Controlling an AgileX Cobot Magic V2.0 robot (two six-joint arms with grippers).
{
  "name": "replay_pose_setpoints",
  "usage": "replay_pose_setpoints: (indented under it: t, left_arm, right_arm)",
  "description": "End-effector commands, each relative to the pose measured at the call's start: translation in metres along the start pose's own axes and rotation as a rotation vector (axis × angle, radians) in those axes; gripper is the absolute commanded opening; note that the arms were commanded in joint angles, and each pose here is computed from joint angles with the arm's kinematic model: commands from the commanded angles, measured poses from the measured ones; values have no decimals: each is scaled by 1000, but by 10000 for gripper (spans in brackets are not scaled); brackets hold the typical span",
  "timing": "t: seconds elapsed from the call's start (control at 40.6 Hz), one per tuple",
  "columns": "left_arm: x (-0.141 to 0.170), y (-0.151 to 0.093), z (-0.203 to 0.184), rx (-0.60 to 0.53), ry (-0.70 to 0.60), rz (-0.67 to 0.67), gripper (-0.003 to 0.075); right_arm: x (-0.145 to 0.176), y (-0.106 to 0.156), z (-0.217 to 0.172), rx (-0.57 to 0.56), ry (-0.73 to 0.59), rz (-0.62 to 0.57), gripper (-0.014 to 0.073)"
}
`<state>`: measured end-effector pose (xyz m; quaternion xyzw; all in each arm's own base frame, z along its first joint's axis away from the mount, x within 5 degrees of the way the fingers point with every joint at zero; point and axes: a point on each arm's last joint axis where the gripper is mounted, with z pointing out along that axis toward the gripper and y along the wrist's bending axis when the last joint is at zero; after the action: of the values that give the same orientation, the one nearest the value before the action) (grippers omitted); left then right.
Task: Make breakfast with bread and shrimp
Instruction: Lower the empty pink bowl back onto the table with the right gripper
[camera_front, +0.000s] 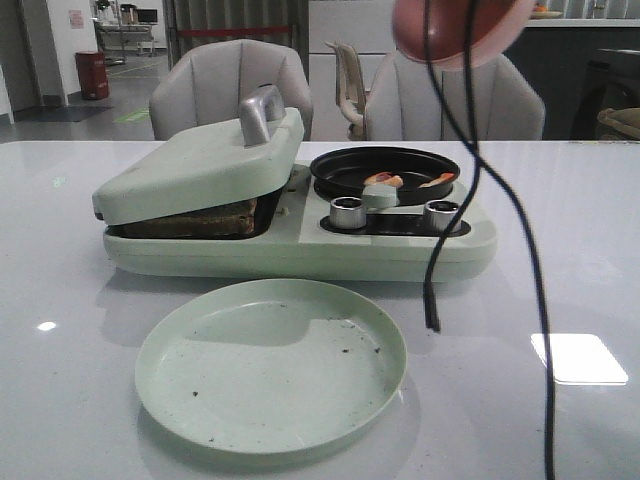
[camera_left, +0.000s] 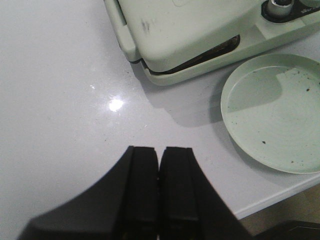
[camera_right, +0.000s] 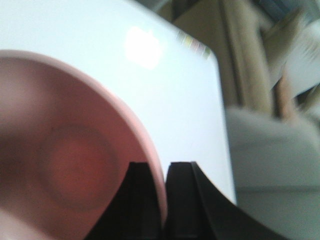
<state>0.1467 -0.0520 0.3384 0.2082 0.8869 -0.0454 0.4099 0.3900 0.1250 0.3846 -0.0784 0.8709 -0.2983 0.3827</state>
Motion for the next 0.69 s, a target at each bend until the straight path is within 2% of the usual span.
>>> replay_pose_setpoints:
  t: [0.0,0.123,0.246,0.468,0.665]
  left_arm:
    - [-13,0,-7,-6,-101,3,100]
    - [-13,0,-7,-6,-101,3,100]
    - [-13,0,-7,-6,-101,3,100]
    - [-13,0,-7,-6,-101,3,100]
    - [-13,0,-7,-2,-101,-1,100]
  right_arm:
    - [15,-48,-16,-59,-20,106,44]
    - [57,-65,-3,-230,63,184,44]
    - [102,-81,10,-332,125,281,44]
    - [177,-94,44,-461,267,393,43]
    - [216,-93,76,-501,320,606,43]
